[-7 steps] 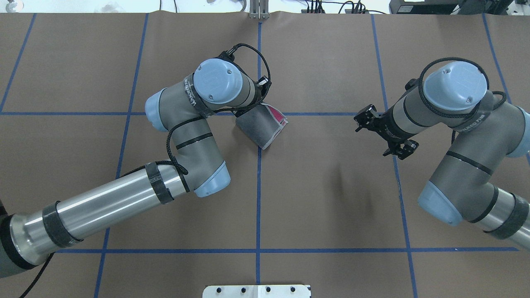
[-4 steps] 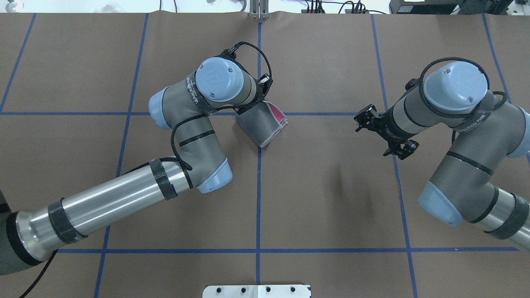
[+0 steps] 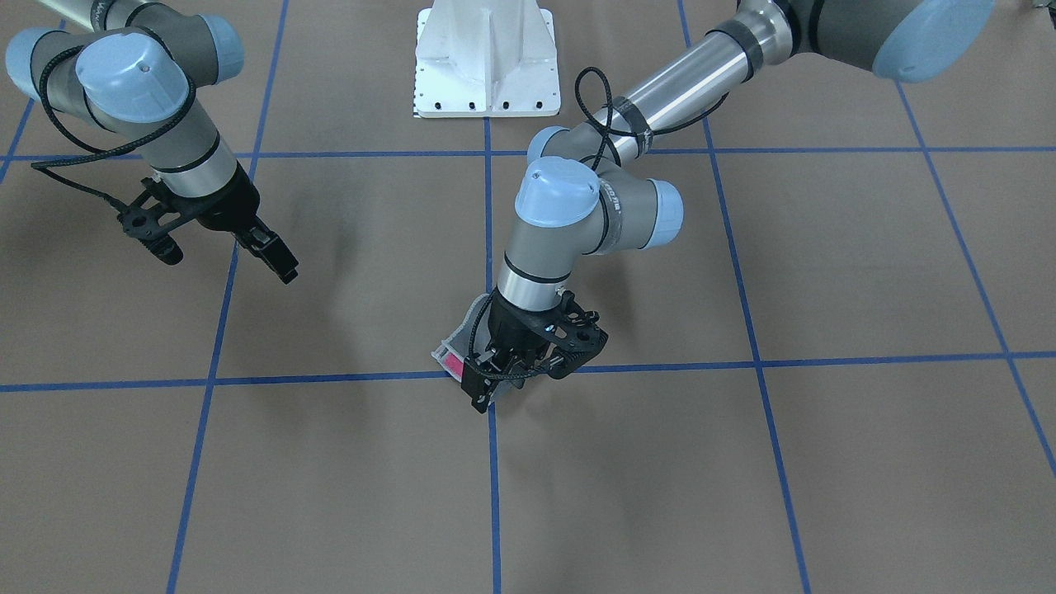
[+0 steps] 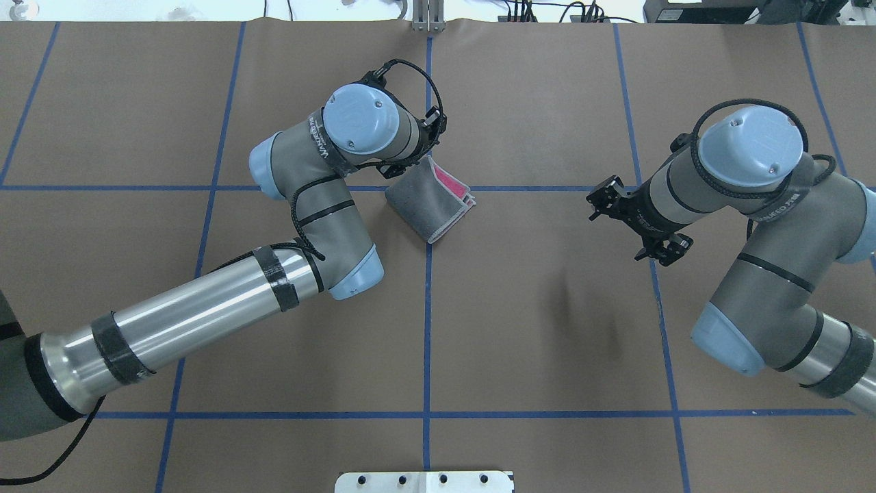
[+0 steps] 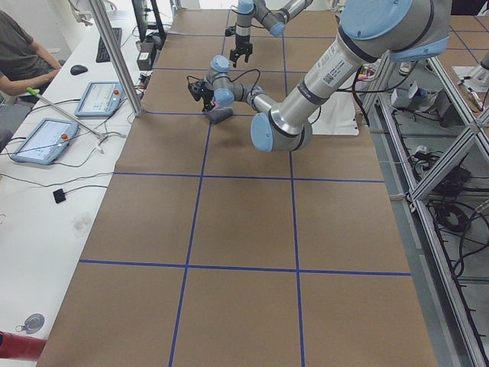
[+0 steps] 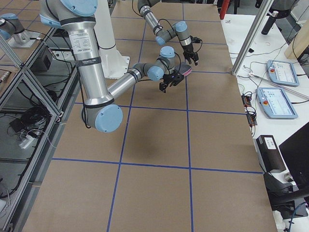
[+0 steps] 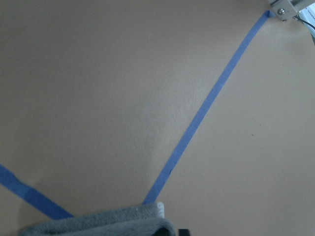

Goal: Fold towel twice with both arms

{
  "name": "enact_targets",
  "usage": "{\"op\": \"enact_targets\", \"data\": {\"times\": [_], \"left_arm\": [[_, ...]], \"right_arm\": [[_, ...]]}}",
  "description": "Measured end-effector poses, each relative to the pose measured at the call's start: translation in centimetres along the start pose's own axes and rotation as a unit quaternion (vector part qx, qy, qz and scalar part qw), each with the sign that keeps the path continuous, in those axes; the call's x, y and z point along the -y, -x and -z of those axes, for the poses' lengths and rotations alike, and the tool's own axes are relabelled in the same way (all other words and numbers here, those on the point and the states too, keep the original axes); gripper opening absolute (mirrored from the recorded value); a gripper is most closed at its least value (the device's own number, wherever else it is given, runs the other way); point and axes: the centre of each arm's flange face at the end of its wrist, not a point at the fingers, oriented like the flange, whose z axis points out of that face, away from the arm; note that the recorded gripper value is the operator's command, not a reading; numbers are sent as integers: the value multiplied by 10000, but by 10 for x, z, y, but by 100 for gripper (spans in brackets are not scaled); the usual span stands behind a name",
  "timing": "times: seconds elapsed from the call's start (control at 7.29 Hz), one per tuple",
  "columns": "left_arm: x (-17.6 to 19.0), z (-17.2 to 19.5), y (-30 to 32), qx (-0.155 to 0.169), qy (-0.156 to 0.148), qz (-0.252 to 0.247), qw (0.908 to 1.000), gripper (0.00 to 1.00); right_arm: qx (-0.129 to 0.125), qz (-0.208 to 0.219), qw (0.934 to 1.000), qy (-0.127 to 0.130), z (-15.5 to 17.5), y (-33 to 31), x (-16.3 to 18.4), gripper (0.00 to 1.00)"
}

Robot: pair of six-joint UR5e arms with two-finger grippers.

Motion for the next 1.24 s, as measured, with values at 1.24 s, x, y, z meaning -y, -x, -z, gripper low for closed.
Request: {"op": "enact_targets", "data": {"times": [1.24], "left_arm": [[87,100,107,-164,687,-354,9969,100]], "right_arm": [[772,2101,9746,-117,-68,149,-101,72]]}}
